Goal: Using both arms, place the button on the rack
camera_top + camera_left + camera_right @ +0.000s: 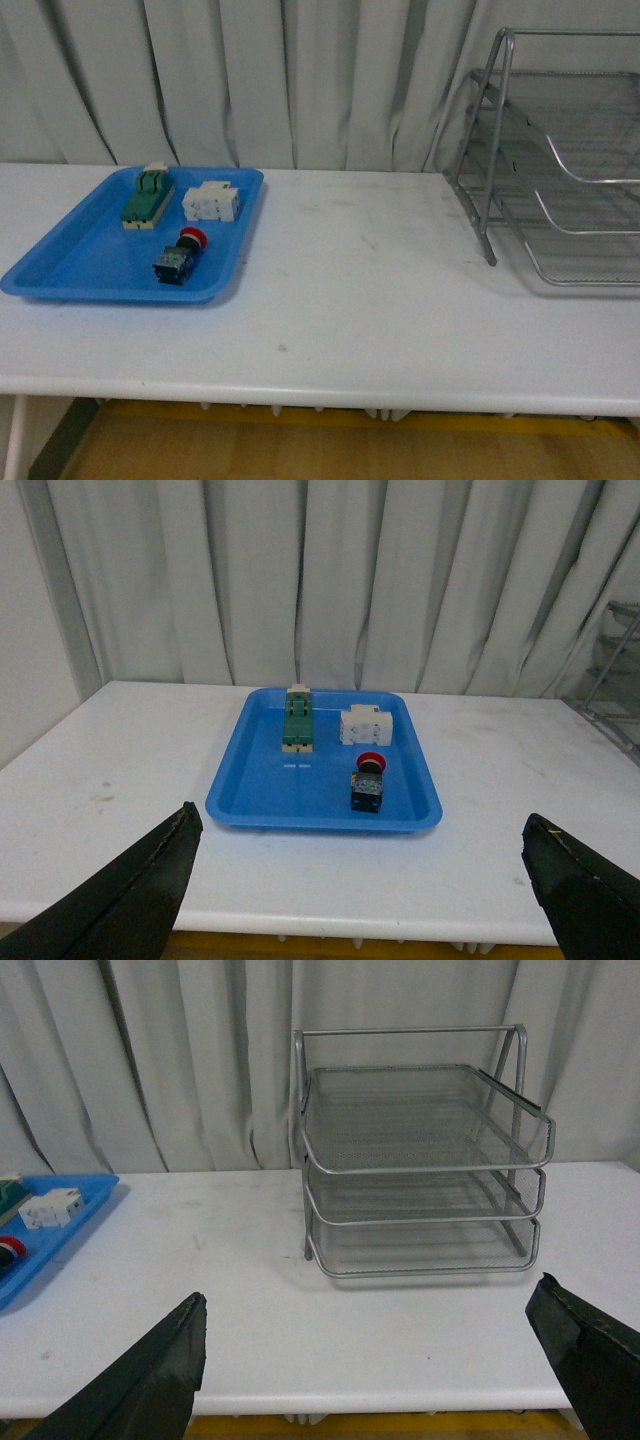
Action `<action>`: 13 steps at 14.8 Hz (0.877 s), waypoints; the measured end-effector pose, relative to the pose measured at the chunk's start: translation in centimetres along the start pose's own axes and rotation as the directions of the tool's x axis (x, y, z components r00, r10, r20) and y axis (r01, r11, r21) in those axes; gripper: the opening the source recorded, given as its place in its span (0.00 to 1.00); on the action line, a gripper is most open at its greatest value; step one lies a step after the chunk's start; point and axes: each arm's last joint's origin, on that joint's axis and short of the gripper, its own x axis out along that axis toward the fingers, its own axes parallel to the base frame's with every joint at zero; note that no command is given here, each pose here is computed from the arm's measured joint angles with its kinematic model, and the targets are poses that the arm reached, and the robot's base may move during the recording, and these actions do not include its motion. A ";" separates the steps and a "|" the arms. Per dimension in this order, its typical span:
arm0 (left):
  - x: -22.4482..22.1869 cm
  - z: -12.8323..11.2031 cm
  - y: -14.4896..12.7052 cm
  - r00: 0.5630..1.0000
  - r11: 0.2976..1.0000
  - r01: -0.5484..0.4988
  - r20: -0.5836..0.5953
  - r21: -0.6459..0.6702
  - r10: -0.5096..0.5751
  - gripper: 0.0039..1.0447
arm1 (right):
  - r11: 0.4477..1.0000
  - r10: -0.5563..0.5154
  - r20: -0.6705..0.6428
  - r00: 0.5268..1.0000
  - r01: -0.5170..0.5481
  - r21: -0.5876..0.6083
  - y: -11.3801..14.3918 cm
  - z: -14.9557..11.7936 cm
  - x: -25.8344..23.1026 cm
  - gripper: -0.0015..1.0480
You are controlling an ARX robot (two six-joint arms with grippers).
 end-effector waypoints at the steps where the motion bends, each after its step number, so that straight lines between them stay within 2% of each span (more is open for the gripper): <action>1: 0.0 0.0 0.0 1.000 1.000 0.000 0.000 0.000 0.000 0.94 | 1.000 0.000 0.000 1.000 0.000 0.000 0.0 0.0 0.0 0.94; 7: 0.0 0.0 0.0 1.000 1.000 0.000 0.000 0.000 0.000 0.94 | 1.000 0.000 0.000 1.000 0.000 0.000 0.0 0.0 0.0 0.94; 8: 0.0 0.0 0.0 1.000 1.000 -0.001 0.000 0.000 0.001 0.94 | 0.997 0.059 -0.048 0.997 -0.057 0.049 -0.1 -0.1 0.1 0.94; 9: 0.0 0.0 0.0 1.000 1.000 0.000 0.000 0.000 0.000 0.94 | 0.984 0.112 -0.086 0.990 -0.098 0.150 -0.6 0.2 0.8 0.94; 11: 0.0 0.0 0.0 1.000 1.000 0.000 0.000 0.000 0.000 0.94 | 0.958 0.157 -0.008 0.988 -0.150 0.245 -2.0 2.8 2.7 0.94; 12: 0.0 0.0 0.0 1.000 1.000 0.000 0.000 0.000 0.000 0.94 | 0.960 0.121 0.037 0.992 -0.126 0.250 -3.3 4.3 4.0 0.94; 13: 0.0 0.0 0.0 1.000 1.000 0.000 0.000 0.000 0.000 0.94 | 0.965 0.041 0.081 0.996 -0.061 0.257 -5.6 6.1 6.4 0.94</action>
